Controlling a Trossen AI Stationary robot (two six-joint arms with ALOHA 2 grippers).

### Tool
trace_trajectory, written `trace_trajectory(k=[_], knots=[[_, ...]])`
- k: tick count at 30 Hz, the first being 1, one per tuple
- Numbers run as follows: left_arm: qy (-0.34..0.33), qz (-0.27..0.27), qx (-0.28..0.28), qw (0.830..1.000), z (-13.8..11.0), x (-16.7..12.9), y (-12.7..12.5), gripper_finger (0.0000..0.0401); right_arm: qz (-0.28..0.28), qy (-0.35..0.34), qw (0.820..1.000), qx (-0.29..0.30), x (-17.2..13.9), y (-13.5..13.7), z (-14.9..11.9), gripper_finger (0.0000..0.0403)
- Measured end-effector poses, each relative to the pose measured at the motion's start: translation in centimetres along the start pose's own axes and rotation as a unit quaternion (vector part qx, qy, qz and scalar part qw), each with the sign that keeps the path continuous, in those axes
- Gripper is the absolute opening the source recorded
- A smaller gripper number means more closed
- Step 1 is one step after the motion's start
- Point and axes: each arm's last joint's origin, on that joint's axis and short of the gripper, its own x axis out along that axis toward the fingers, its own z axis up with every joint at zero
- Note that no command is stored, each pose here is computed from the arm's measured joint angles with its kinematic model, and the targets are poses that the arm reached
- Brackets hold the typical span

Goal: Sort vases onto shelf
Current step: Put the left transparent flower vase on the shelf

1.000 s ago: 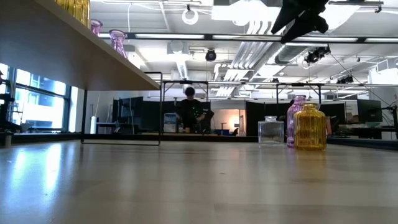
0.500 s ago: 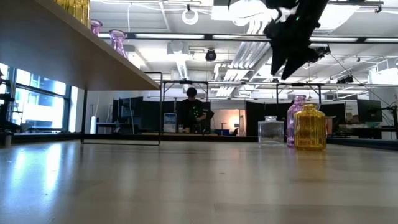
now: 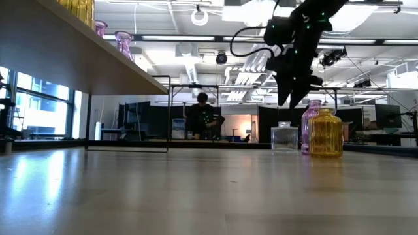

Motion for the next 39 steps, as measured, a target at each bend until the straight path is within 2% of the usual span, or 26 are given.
trace_trajectory(k=[12,23,27,35,39], knots=[[0.0,0.0,-0.001,1.0,0.0,0.0,0.0,0.0005,-0.009,-0.006,1.0,-0.021,0.6,-2.1,1.0,0.0216],[0.0,0.0,-0.015,1.0,0.0,0.0,0.0,0.0005,0.032,0.002,0.991,-0.128,0.6,-3.5,1.4,0.0216],[0.0,0.0,-0.015,1.0,0.0,0.0,0.0,0.0005,0.072,0.005,0.983,-0.168,0.8,-3.4,1.5,0.0216],[0.0,0.0,-0.015,1.0,0.0,0.0,0.0,0.0005,0.078,0.051,0.973,-0.21,4.0,-3.0,1.6,0.0216],[0.0,0.0,-0.015,1.0,0.0,0.0,0.0,0.0005,0.07,0.045,0.973,-0.214,5.0,-2.9,2.0,0.0216]])
